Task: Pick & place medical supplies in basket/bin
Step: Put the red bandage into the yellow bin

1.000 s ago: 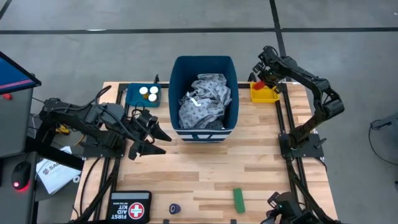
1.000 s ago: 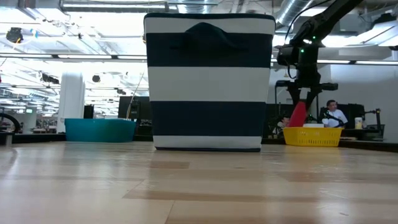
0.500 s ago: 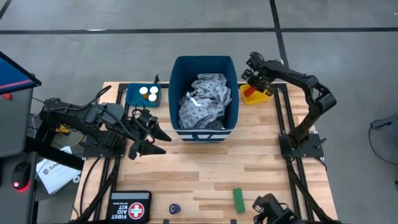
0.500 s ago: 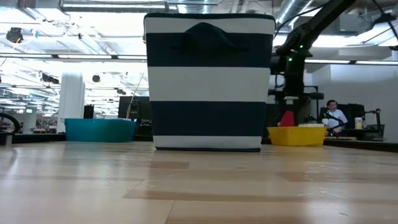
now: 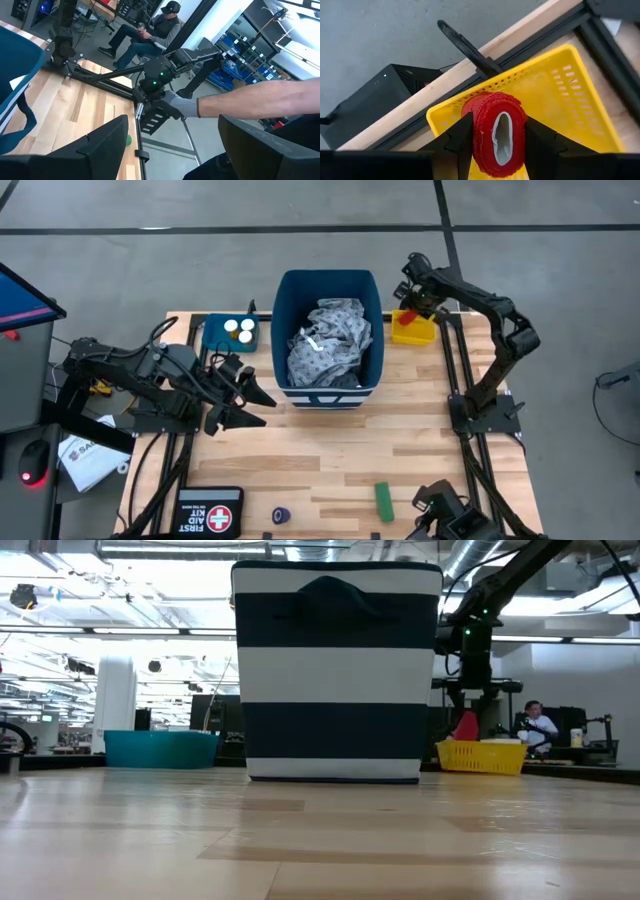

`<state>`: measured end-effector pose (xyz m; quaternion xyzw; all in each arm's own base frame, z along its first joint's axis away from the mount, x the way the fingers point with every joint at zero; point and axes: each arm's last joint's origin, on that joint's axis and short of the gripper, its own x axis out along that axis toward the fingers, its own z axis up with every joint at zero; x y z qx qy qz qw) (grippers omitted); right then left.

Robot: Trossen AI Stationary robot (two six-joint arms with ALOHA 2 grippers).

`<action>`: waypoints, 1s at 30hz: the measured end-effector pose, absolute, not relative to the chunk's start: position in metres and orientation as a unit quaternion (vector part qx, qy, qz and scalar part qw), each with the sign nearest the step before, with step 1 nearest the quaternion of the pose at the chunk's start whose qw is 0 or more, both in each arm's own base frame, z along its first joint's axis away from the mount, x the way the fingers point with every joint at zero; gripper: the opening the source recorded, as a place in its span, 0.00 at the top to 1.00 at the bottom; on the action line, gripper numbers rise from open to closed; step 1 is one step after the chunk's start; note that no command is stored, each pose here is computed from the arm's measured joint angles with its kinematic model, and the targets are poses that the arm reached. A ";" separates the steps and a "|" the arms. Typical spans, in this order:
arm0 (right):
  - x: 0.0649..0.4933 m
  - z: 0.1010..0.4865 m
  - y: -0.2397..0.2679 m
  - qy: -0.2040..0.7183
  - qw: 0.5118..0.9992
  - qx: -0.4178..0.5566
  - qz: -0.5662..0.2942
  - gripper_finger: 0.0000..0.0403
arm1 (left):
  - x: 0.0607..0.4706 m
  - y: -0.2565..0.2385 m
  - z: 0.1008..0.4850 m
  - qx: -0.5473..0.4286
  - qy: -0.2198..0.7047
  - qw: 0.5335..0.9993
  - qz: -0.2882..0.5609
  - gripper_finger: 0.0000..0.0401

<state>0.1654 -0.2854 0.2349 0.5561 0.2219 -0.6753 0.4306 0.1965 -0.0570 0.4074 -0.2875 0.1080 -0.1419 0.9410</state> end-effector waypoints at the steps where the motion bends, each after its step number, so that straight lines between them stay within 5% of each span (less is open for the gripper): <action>1: 0.164 0.236 -0.287 0.226 0.433 0.554 -0.675 0.67 | 0.196 -0.057 0.407 -0.288 0.108 0.941 -0.142 0.25; 30: 0.164 0.234 -0.284 0.320 0.479 0.524 -0.627 0.67 | 0.197 -0.057 0.407 -0.290 0.108 0.941 -0.141 0.25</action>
